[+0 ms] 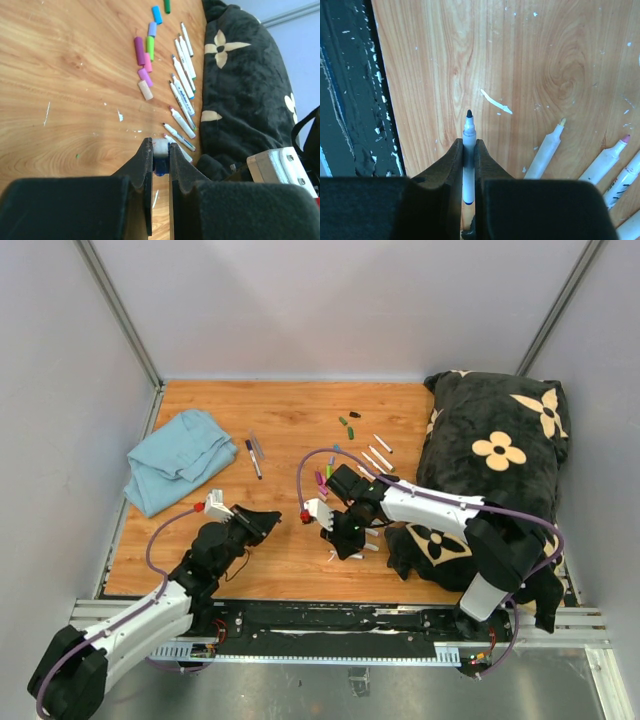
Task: Open the pen caps
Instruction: Place the pen at the center of the board.
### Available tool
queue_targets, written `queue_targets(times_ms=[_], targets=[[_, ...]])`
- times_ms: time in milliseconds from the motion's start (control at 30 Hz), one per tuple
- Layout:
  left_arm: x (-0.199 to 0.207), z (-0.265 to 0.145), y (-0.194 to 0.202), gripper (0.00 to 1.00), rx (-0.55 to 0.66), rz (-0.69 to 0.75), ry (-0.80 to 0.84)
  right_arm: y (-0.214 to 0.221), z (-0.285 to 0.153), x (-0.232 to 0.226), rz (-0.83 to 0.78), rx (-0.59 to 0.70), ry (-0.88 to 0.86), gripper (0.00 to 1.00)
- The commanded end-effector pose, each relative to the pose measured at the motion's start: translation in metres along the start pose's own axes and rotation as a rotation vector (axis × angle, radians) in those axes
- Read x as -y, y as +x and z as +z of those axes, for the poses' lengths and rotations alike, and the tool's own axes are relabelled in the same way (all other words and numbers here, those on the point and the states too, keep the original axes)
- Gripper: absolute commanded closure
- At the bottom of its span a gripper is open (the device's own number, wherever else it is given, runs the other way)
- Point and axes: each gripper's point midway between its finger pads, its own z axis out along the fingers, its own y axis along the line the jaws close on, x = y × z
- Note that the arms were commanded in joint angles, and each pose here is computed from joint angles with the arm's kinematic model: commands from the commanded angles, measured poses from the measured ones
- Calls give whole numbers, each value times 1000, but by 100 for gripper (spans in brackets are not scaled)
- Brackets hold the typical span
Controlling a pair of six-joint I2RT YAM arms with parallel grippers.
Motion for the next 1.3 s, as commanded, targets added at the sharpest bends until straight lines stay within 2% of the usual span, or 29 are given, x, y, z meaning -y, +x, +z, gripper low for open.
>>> queue_targets(times_ms=[0, 333, 533, 733, 1267], targets=[[0, 4, 5, 100, -29, -51, -16, 3, 3, 6, -20, -60, 43, 95], [-5, 15, 25, 100, -128, -77, -59, 15, 12, 24, 21, -148, 126, 93], [-5, 17, 27, 100, -136, -81, -63, 19, 14, 28, 28, -174, 146, 90], [-6, 17, 28, 100, -144, -84, -62, 23, 16, 31, 32, -194, 160, 82], [-7, 19, 35, 100, -158, -96, -72, 24, 15, 35, 31, -205, 183, 78]])
